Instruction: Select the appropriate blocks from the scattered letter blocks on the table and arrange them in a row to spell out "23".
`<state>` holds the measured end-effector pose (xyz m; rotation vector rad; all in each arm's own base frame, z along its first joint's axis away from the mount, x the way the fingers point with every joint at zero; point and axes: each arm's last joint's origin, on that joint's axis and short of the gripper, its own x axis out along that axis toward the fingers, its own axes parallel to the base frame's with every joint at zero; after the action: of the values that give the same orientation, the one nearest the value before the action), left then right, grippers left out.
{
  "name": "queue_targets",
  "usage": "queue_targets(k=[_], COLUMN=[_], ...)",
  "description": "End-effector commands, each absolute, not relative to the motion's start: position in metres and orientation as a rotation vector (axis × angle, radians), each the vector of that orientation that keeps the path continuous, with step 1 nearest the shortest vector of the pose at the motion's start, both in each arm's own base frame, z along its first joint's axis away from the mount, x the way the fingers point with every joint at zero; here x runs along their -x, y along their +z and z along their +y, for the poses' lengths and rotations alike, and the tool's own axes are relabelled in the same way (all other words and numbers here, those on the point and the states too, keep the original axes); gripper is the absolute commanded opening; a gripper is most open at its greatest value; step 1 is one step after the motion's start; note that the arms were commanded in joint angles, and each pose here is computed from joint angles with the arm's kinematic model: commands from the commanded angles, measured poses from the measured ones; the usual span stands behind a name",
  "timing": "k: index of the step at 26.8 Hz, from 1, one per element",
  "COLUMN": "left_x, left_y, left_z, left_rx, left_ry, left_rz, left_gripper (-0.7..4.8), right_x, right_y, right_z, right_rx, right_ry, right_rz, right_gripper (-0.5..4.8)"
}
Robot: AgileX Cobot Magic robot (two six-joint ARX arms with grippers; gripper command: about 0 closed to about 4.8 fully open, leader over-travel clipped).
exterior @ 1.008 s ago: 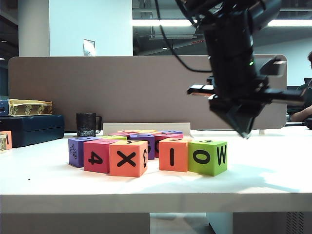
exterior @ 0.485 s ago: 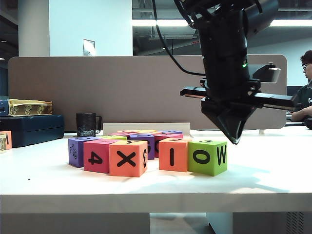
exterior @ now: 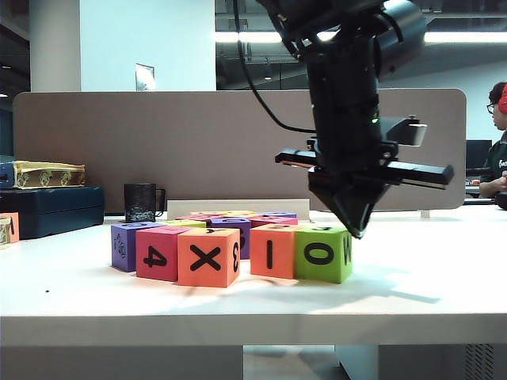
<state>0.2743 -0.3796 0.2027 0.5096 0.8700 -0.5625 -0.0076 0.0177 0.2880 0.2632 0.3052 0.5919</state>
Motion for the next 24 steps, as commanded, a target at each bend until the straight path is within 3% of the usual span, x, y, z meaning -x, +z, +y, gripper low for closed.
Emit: queue_targets(k=[1,7,14,24], left_x=[-0.279,-0.283,-0.278,-0.272], left_y=[0.206,0.208,0.254,0.292], left_z=[-0.376,-0.377,-0.371,-0.303], left_rx=[-0.502,-0.473,-0.470,-0.575], left_ry=[-0.528,-0.528,-0.589,-0.480], left_rz=[0.858,0.834,0.687,0.933], left_gripper=[-0.06,-0.06,-0.06,-0.06], right_x=[0.010,0.010,0.009,0.009], right_y=[0.289,0.289,0.289,0.289], right_z=[0.018,0.018,0.017,0.017], right_rx=[-0.253,-0.252,-0.248,-0.249], right_ry=[0.593,0.591,0.548,0.548], right_rz=[0.282,0.282,0.279,0.280], right_gripper=[-0.01,-0.01,-0.01,-0.01])
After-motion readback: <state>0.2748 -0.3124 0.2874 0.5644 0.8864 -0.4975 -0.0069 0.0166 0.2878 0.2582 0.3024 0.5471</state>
